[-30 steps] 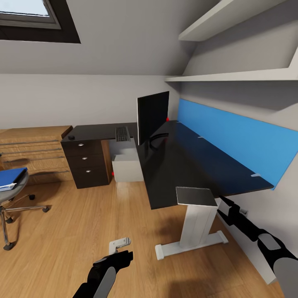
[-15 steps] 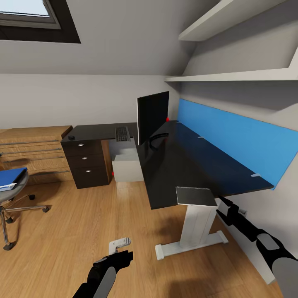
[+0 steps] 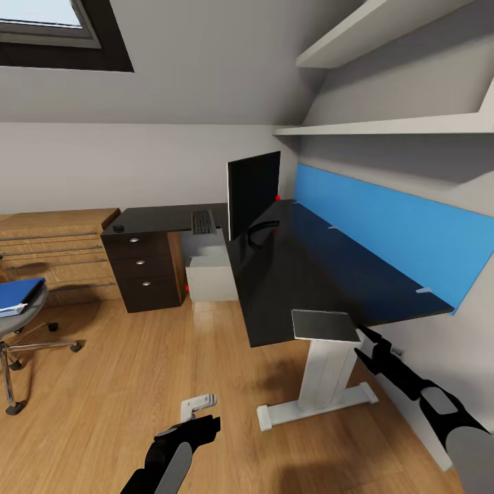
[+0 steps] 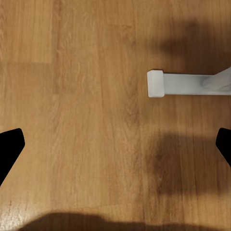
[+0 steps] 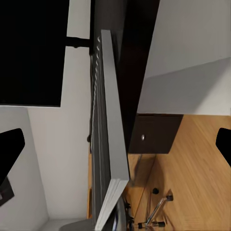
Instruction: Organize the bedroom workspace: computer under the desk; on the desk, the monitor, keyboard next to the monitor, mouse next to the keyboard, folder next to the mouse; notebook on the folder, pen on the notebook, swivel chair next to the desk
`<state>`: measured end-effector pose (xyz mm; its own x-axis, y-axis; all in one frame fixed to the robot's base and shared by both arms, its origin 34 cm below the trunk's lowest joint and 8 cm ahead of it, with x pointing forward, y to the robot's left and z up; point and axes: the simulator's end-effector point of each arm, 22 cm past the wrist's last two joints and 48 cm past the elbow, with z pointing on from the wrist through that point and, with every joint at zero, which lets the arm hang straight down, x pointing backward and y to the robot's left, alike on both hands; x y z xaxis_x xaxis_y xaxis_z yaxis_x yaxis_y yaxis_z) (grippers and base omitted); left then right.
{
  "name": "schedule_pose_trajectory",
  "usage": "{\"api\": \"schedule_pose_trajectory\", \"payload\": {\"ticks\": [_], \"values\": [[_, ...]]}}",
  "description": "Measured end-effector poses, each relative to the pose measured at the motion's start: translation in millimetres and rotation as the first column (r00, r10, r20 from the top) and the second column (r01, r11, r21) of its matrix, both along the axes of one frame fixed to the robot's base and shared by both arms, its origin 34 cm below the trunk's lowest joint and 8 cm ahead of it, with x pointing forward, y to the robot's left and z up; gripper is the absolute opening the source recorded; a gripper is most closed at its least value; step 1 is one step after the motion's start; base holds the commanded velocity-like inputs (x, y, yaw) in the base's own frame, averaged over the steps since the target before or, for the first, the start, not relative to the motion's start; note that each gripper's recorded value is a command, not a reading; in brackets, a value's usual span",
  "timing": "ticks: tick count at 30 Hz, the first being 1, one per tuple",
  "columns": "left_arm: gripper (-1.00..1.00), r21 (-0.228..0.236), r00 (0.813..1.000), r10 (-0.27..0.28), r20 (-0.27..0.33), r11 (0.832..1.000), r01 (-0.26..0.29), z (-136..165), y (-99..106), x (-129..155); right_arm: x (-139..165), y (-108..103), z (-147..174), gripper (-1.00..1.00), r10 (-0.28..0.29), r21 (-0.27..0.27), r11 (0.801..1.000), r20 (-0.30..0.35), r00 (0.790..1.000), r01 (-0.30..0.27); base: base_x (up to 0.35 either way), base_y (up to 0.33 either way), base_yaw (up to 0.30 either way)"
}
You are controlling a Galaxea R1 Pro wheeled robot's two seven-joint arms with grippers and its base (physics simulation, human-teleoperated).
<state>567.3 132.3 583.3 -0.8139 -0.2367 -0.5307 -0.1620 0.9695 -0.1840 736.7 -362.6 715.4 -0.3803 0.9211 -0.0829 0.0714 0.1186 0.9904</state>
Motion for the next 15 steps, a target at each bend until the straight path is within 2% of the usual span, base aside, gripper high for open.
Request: {"api": "schedule_pose_trajectory", "payload": {"ticks": [15], "values": [[1.0,0.0,1.0,0.0,0.0,1.0,0.0,0.0,0.0,-0.1,0.7,9.8,-1.7,1.0,0.01,0.01,1.0,-0.001,1.0,-0.01,0.0,0.0,0.0]]}}
